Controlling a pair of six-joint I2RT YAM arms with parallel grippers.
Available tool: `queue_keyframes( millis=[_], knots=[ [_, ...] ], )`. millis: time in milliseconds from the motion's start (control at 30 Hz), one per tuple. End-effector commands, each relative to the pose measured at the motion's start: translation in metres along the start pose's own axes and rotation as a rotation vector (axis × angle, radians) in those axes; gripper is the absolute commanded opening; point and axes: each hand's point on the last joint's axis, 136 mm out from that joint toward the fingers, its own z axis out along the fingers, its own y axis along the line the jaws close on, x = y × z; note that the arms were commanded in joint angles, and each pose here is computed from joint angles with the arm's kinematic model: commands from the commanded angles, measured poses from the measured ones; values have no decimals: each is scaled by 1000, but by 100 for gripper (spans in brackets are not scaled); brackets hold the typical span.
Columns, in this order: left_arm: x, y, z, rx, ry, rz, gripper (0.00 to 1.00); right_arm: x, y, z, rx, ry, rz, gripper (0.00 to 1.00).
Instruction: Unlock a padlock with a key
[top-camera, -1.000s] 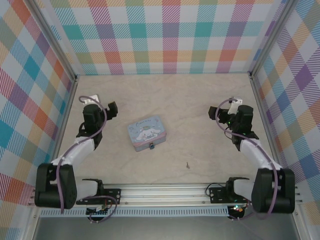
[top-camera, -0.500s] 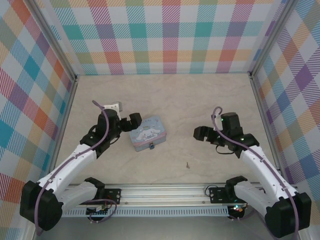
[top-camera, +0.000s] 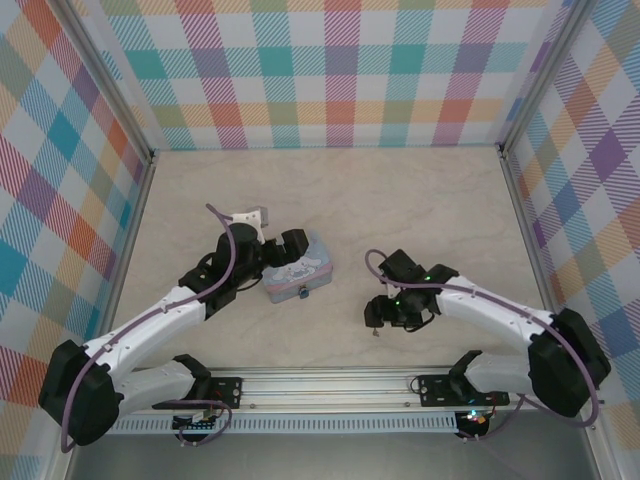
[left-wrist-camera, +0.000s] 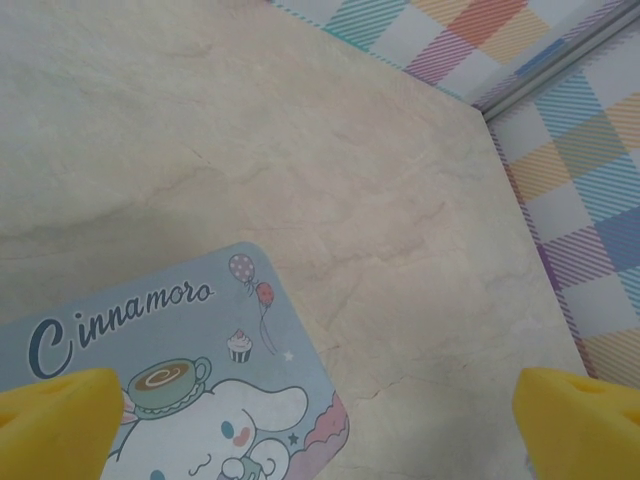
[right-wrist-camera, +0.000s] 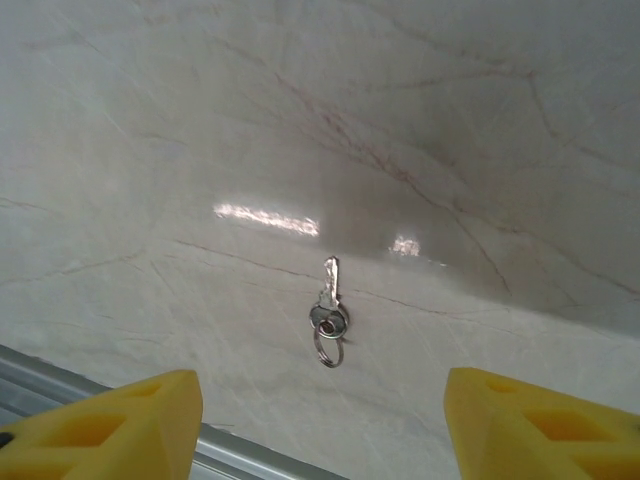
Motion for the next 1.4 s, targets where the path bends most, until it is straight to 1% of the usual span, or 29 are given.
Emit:
queue_keyframes(
  millis=[0, 167, 467, 700, 900, 1067, 1233, 1267, 1367],
  knots=[
    [-8, -4, -4, 14, -54, -1, 100, 4, 2, 7, 47, 37, -10, 63],
    [-10, 0, -11, -2, -76, 10, 100, 8, 6, 20, 82, 87, -41, 56],
    [-12, 2, -16, -11, -89, 13, 100, 4, 9, 33, 96, 100, -55, 43],
    [-12, 3, -18, -16, -89, 12, 100, 6, 9, 38, 98, 116, -59, 29],
    [-14, 5, -20, -29, -98, 20, 100, 11, 7, 41, 110, 132, -59, 20],
    [-13, 7, -21, -37, -97, 27, 100, 9, 5, 41, 111, 114, -60, 11],
    [-13, 7, -22, -42, -93, 36, 100, 4, 6, 37, 101, 66, -65, 1],
    [-14, 6, -22, -41, -94, 38, 100, 2, 7, 35, 91, 52, -67, 0],
    [-15, 4, -23, -37, -91, 36, 100, -7, 11, 28, 30, 2, -61, 0]
  ],
)
